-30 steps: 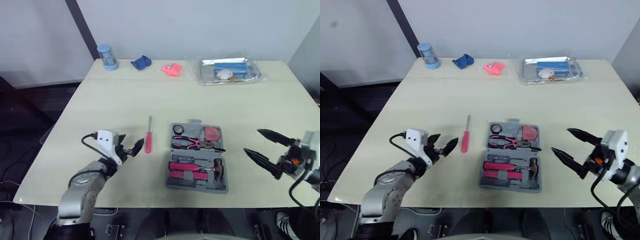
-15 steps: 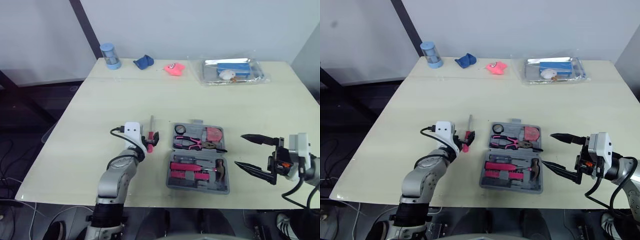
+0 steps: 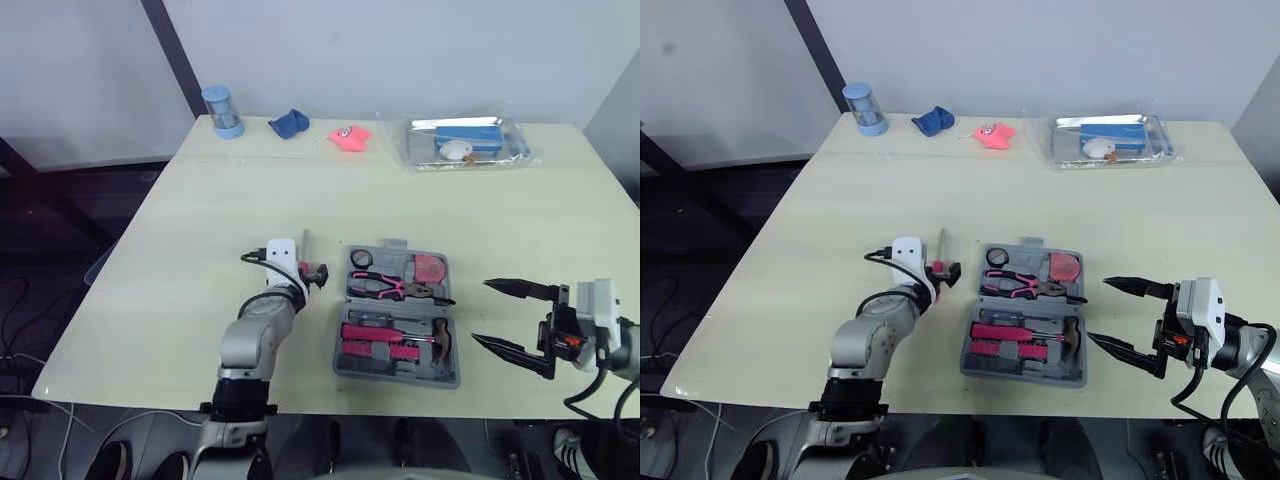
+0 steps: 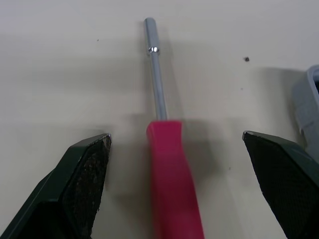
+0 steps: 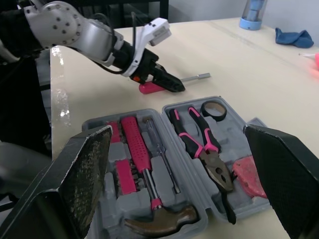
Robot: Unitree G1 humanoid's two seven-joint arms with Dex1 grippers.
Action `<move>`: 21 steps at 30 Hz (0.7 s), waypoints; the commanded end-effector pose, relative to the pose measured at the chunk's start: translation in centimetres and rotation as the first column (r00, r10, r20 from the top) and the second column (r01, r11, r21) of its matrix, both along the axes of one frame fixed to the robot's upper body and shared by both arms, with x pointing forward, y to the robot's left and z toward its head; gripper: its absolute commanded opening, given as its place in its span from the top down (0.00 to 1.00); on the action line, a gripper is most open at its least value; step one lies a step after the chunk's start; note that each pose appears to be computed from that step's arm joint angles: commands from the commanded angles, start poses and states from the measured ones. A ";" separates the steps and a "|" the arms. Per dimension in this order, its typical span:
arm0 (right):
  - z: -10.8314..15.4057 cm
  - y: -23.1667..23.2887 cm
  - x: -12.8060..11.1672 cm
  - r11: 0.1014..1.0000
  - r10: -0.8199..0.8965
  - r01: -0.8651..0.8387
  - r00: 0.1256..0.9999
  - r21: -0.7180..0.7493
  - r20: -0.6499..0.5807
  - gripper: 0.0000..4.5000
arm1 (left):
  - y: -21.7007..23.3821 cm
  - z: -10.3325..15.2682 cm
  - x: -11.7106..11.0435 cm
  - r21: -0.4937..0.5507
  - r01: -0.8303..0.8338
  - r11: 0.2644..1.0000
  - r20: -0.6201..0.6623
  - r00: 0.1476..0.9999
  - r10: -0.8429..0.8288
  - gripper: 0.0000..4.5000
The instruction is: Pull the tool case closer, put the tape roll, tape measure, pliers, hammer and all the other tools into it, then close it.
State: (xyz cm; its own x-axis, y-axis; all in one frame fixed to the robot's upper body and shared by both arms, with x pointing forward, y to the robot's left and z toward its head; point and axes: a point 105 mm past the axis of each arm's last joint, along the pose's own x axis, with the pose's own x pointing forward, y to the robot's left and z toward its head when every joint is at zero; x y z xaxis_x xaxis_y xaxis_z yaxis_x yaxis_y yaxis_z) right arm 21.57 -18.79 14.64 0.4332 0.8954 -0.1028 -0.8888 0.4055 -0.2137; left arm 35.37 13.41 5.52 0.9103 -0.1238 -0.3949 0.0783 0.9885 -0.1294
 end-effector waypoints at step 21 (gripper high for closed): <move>-0.7 0.1 -1.3 0.999 0.040 -0.040 0.999 0.001 0.005 0.00 | 1.4 -0.5 -0.1 -0.020 -0.084 0.996 -0.075 0.994 0.083 0.87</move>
State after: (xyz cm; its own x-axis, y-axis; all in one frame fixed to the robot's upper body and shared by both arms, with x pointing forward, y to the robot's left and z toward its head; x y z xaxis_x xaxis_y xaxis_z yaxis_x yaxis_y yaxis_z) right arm 20.50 -18.79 13.66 0.4050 0.9069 -0.1158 -0.9034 0.3775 -0.2034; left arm 35.48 14.53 5.15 0.8889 -0.0650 -0.4534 -0.0081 0.9875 -0.1576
